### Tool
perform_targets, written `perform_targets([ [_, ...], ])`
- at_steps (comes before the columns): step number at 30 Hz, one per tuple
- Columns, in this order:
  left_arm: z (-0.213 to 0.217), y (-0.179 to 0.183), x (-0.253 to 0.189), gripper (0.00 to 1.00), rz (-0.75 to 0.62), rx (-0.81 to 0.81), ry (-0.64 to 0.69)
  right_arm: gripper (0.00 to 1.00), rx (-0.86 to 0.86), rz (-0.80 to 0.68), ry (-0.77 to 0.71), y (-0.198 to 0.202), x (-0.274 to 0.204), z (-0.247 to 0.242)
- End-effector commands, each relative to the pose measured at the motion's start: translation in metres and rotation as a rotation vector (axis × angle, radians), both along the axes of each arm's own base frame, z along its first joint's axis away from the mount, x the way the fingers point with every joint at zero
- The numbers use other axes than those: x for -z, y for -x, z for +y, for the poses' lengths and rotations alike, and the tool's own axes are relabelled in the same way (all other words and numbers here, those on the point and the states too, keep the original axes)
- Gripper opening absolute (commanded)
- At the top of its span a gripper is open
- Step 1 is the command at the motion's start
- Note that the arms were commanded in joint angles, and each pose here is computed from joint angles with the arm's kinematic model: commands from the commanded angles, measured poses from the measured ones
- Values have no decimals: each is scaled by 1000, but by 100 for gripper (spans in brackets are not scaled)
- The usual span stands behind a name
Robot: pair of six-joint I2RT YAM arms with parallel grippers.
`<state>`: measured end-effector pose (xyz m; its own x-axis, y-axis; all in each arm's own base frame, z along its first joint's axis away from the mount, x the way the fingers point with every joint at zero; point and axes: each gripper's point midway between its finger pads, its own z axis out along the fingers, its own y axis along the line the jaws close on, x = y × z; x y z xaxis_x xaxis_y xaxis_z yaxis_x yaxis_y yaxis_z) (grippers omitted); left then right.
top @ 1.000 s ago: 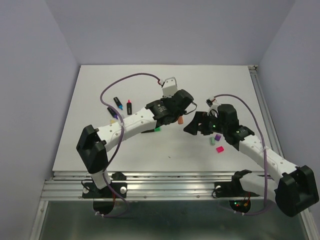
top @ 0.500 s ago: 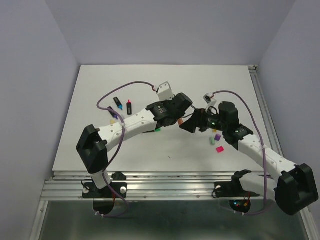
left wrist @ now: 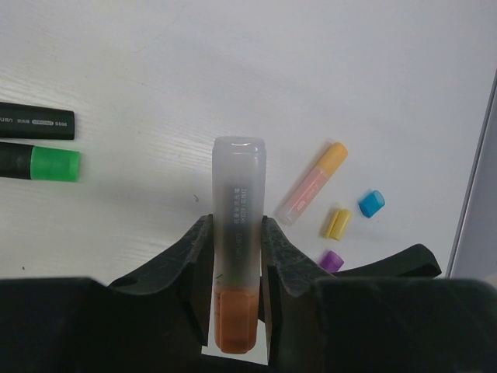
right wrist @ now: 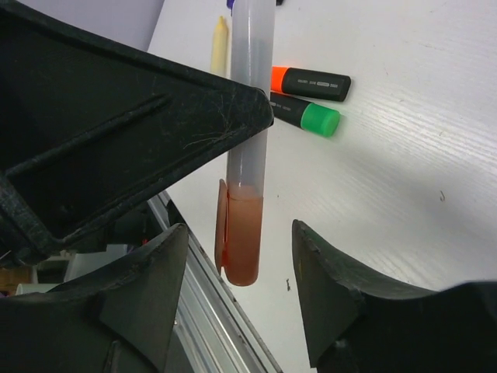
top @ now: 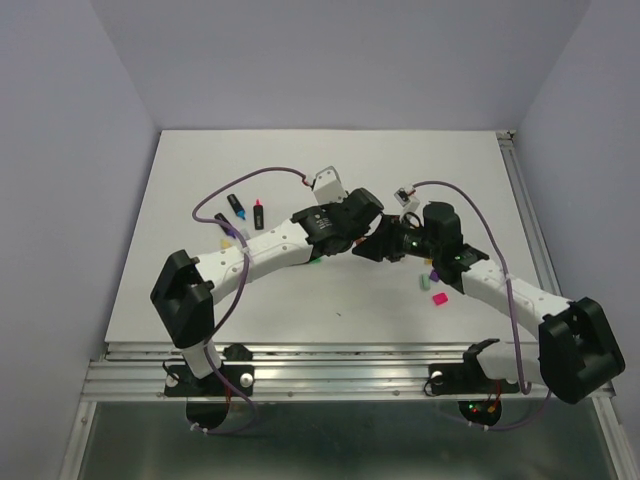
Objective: Open the pen caps
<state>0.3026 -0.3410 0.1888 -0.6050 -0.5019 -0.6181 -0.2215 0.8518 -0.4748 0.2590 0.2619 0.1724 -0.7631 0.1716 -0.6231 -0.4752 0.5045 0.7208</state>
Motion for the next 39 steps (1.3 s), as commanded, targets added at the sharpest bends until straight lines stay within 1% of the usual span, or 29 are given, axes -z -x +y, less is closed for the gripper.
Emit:
perform_targets([
  [1,0,-2,-25,0,-52,-6,47,59,-38,-91,-77,-6,-31,16],
  [2,0,-2,-24,0,-49,-7,41,51,-40,-90,-76,-6,-30,17],
  [3,0,-2,-23,0,-48,-9,42,47,-36,-89,-76,-7,-30,16],
  [4,1,-2,-24,0,-51,-13,43,40,-41,-83,-74,-5,-28,17],
  [7,2,-4,-24,0,-53,-21,41,28,-51,-84,-79,-2,-27,17],
  [8,2,-4,-24,0,-57,-26,41,22,-49,-80,-78,-1,-26,17],
  [11,8,-11,-26,0,-61,-45,48,13,-54,-62,-72,3,-21,16],
  [12,11,-14,-28,0,-65,-54,48,8,-64,-60,-74,6,-22,15],
  [14,22,-24,-30,0,-79,-91,46,2,-79,-44,-81,13,-20,15],
  [17,41,-44,-33,0,-102,-150,50,1,-126,-23,-95,31,-19,14],
  [20,61,-61,-31,0,-131,-208,42,1,-224,6,-97,62,-14,17],
  [21,76,-74,-29,0,-127,-247,42,1,-256,51,-84,73,-8,17],
  [24,96,-91,-19,0,-112,-292,33,1,-315,86,-81,100,-6,17],
  [25,108,-99,-18,0,-112,-324,26,1,-318,122,-80,107,0,15],
  [26,114,-102,-15,0,-114,-346,13,1,-324,117,-88,112,-3,14],
  [29,124,-107,-16,0,-117,-364,5,1,-330,155,-99,124,-1,9],
  [32,129,-107,-22,0,-121,-351,-3,1,-273,113,-46,114,-3,5],
  [33,130,-106,-23,0,-121,-342,-10,1,-208,138,11,108,8,-1],
  [35,133,-102,-27,0,-127,-312,-41,1,-150,132,63,97,12,-6],
  [36,134,-100,-28,0,-124,-299,-49,1,-86,134,107,87,18,-11],
  [37,137,-97,-27,0,-122,-280,-75,1,-65,132,136,81,22,-13],
  [39,139,-90,-32,0,-124,-251,-83,1,1,152,211,71,34,-22],
])
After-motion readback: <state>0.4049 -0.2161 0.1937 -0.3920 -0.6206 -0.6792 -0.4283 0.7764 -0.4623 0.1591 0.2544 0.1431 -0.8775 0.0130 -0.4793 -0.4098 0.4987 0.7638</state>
